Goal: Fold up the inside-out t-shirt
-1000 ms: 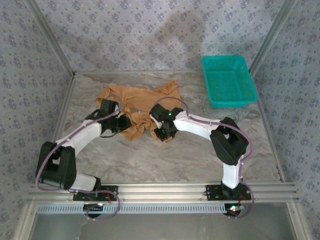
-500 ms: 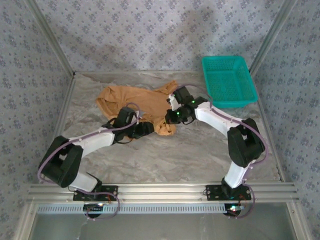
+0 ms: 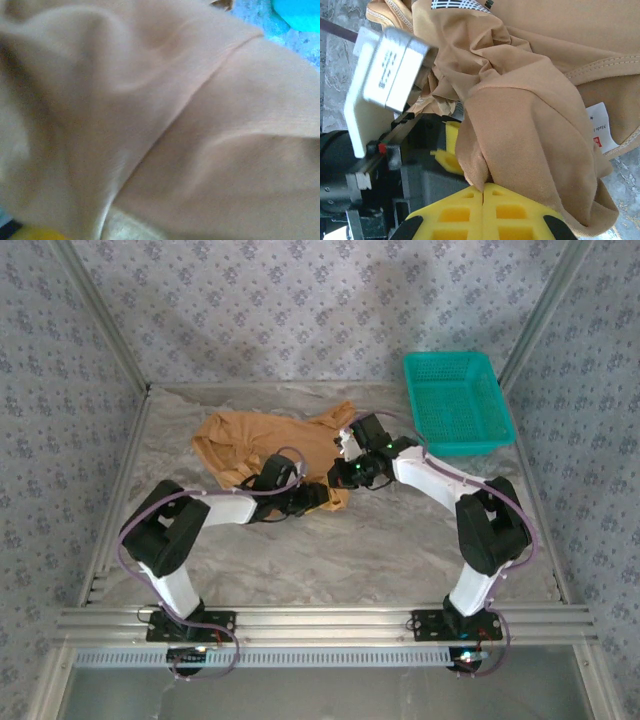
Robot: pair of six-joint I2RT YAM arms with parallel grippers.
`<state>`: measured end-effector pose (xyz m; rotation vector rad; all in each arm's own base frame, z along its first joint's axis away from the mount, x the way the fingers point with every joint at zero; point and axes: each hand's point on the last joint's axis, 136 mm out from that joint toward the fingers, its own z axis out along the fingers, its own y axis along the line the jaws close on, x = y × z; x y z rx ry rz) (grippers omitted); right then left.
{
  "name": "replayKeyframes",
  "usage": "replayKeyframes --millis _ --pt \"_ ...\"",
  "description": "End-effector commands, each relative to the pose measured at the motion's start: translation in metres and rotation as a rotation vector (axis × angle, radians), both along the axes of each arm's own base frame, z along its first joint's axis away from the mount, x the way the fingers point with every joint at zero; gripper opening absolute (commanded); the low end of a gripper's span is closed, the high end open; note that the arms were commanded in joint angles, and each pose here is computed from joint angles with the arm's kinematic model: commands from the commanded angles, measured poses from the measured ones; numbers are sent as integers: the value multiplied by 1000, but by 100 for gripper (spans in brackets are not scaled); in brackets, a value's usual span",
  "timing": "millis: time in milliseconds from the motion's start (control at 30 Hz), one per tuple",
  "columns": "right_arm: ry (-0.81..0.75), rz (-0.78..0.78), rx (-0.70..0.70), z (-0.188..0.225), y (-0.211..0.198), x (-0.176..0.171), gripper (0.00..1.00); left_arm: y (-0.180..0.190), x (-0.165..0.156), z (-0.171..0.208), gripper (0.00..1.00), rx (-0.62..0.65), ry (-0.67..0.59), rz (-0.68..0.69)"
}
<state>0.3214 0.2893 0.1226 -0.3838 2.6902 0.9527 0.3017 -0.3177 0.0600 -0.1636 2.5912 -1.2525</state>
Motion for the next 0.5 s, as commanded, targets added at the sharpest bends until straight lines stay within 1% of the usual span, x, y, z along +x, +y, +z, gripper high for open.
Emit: replayKeyframes --millis 0,33,100,167,233,367,467 --pt "20 -23 5 -1 -6 -1 0 -16 15 19 9 -72 -55 15" --pt "31 -53 -5 -6 -12 5 0 -17 14 23 0 -82 -67 12" --pt "59 -139 -14 -17 -30 22 0 -19 7 32 0 -69 -102 -6" --pt "98 -244 -6 -29 -50 44 0 -22 -7 41 0 -17 -172 -43" --pt "130 -314 15 -37 -63 62 0 -28 -25 51 0 30 -266 -103" --pt "179 -350 47 -44 -68 83 0 -33 -58 55 0 95 -432 -187" --pt "188 -351 56 -42 -68 88 0 -23 -69 49 1 134 -515 -184"
